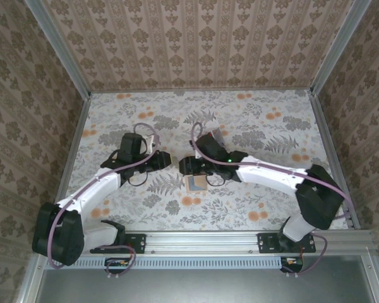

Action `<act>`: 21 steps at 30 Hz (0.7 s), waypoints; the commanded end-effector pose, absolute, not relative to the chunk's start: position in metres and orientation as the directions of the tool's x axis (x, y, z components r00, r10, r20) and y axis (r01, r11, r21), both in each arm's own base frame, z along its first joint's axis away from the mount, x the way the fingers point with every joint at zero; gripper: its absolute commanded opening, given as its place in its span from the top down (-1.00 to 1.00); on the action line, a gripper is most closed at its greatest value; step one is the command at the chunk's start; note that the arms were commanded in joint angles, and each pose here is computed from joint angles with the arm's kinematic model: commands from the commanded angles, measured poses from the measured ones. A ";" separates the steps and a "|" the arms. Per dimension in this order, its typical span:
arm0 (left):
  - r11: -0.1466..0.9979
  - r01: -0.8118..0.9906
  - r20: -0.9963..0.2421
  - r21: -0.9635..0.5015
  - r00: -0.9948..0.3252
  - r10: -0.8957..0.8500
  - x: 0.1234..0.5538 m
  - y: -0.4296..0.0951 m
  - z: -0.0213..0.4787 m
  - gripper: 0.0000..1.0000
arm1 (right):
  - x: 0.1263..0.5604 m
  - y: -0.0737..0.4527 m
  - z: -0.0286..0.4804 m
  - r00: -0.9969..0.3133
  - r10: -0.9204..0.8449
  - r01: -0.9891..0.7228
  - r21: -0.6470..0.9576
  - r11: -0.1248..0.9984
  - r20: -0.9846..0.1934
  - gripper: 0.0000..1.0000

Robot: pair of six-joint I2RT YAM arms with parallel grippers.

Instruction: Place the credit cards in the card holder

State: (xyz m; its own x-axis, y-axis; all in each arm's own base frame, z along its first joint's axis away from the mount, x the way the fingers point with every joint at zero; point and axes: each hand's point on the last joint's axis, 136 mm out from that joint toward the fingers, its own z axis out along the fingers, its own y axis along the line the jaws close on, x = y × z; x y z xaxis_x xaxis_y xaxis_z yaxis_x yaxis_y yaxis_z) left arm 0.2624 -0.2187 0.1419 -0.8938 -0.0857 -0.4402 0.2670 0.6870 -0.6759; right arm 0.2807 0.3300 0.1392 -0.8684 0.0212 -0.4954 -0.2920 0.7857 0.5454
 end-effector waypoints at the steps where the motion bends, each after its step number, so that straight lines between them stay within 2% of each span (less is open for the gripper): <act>1: 0.700 0.326 -0.461 -0.636 -0.887 -0.006 0.255 -0.241 0.149 0.49 | 0.282 0.277 0.109 -0.877 0.102 -0.153 0.475 0.867 -0.470 0.02; 6: 0.679 0.419 -0.490 -0.603 -0.866 0.100 0.246 -0.284 0.162 0.50 | 0.276 0.233 0.078 -0.879 0.211 -0.025 0.483 0.875 -0.428 0.01; 12: 0.648 0.484 -0.441 -0.589 -0.864 0.245 0.239 -0.330 0.143 0.50 | 0.268 0.230 0.058 -0.895 0.209 -0.006 0.480 0.877 -0.393 0.01; 16: 0.692 0.456 -0.355 -0.560 -0.886 0.297 0.241 -0.332 0.104 0.54 | 0.268 0.234 0.048 -0.903 0.214 0.002 0.493 0.870 -0.374 0.00; 21: 0.778 0.408 -0.294 -0.478 -0.909 0.296 0.238 -0.303 0.072 0.70 | 0.272 0.251 0.045 -0.912 0.212 -0.011 0.539 0.842 -0.350 -0.01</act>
State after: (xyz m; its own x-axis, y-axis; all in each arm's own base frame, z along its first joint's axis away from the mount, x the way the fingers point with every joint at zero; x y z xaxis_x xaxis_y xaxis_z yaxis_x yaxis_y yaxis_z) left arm 0.2410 -0.3236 0.0812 -0.9080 0.2810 -0.3109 0.4117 0.7365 -0.5367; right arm 0.2711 0.2382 0.0466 -0.9052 0.2043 -0.3727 -0.0080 0.8686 0.4954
